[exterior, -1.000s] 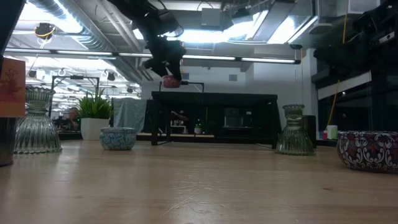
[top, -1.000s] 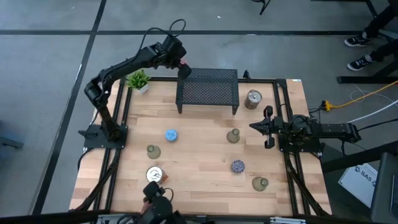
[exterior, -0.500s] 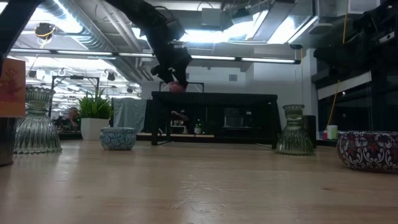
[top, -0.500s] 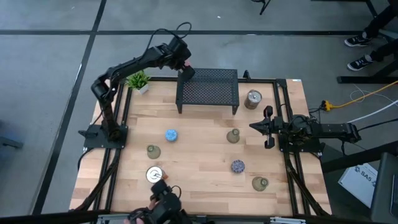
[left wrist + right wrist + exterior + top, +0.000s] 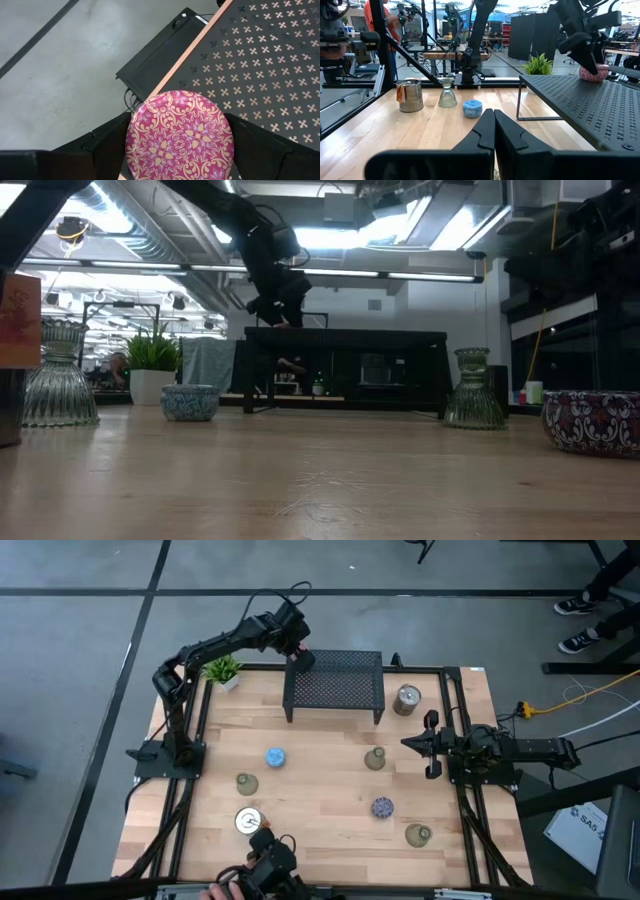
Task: Pick & Place candle stick holders
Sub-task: Put the pink patterned scented candle on the shelf
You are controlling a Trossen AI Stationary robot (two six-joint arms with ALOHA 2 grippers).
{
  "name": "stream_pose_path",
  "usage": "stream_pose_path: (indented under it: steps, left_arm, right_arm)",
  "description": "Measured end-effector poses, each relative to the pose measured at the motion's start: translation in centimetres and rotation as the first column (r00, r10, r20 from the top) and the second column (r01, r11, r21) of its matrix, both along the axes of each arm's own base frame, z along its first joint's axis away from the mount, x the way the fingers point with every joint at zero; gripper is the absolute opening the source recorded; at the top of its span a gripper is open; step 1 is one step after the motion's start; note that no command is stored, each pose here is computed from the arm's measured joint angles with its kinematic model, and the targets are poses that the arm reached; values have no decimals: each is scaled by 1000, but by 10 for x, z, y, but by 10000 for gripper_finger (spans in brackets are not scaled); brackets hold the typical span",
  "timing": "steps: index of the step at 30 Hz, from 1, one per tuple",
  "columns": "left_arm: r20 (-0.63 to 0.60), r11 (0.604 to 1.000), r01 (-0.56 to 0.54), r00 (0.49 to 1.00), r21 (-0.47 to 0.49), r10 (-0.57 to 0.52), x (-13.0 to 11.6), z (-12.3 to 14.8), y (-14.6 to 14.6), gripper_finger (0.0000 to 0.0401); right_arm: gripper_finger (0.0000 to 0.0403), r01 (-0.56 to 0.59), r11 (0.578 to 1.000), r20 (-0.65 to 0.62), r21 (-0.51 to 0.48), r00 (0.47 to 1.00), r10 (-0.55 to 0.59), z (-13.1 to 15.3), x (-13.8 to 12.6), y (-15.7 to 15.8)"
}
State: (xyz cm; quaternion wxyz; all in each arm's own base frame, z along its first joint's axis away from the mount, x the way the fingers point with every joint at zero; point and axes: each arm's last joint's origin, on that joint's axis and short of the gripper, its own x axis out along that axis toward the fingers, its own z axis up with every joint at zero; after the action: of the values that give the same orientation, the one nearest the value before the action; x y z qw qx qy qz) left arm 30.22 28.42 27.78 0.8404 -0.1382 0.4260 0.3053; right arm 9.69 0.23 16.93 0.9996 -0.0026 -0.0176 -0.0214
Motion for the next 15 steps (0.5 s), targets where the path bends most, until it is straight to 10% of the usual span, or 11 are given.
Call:
stream_pose_path:
  steps: [15]
  left_arm:
    - [30, 1000, 18, 999, -1, -18, 3, 0, 1, 295]
  right_arm:
    - [0, 0, 1000, 0, 0, 1000, 0, 0, 0, 0]
